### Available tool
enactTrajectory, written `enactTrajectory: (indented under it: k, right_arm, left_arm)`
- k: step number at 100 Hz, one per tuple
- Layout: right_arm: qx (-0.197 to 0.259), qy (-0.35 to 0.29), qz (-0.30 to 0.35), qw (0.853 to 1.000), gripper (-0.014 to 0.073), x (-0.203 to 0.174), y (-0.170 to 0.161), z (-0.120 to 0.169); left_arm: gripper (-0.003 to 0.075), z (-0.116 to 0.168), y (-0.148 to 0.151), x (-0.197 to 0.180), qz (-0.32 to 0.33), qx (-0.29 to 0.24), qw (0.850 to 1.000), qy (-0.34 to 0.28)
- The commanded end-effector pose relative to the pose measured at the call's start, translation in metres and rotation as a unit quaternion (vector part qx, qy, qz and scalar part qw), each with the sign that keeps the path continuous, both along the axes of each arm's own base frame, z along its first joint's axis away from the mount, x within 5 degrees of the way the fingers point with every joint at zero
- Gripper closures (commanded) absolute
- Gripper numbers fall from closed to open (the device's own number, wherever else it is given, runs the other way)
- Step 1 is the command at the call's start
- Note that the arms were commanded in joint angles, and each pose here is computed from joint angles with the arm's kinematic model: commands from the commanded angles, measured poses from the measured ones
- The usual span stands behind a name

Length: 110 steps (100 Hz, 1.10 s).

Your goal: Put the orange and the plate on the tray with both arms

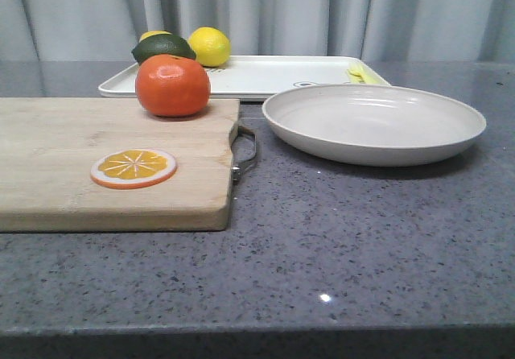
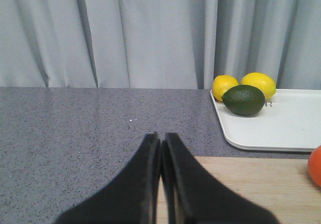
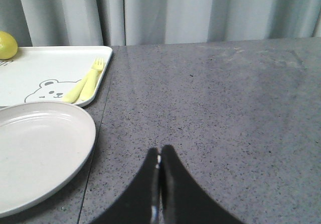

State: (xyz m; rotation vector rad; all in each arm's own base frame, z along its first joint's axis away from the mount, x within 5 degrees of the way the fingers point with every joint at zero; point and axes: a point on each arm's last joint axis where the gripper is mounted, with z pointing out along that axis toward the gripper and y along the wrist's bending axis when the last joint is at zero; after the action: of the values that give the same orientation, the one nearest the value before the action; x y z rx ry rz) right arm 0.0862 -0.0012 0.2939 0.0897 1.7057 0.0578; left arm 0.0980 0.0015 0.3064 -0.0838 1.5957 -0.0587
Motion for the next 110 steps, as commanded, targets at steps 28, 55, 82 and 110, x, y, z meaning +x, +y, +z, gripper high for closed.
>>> enactTrajectory:
  k: [28,55,82,110]
  right_arm:
    - [-0.013,-0.039,0.001,0.999,0.0652,0.027,0.0,0.039]
    - [-0.013,-0.037,0.001,0.999,0.0652,0.028,0.0,0.039]
    - [-0.013,-0.035,0.001,0.999,0.0652,0.028,0.0,0.038]
    - [-0.012,-0.033,0.001,0.999,0.0652,0.028,0.0,0.038]
  left_arm:
    - [0.0741,0.03,0.001,0.017,0.006,-0.003,0.999,-0.053]
    - [0.0741,0.031,0.002,0.017,0.007,-0.009,0.998,-0.059]
    - [0.0737,0.03,0.002,0.019,0.006,-0.01,0.999,-0.05]
    - [0.0374,0.036,0.001,0.035,0.003,-0.011,1.0,-0.008]
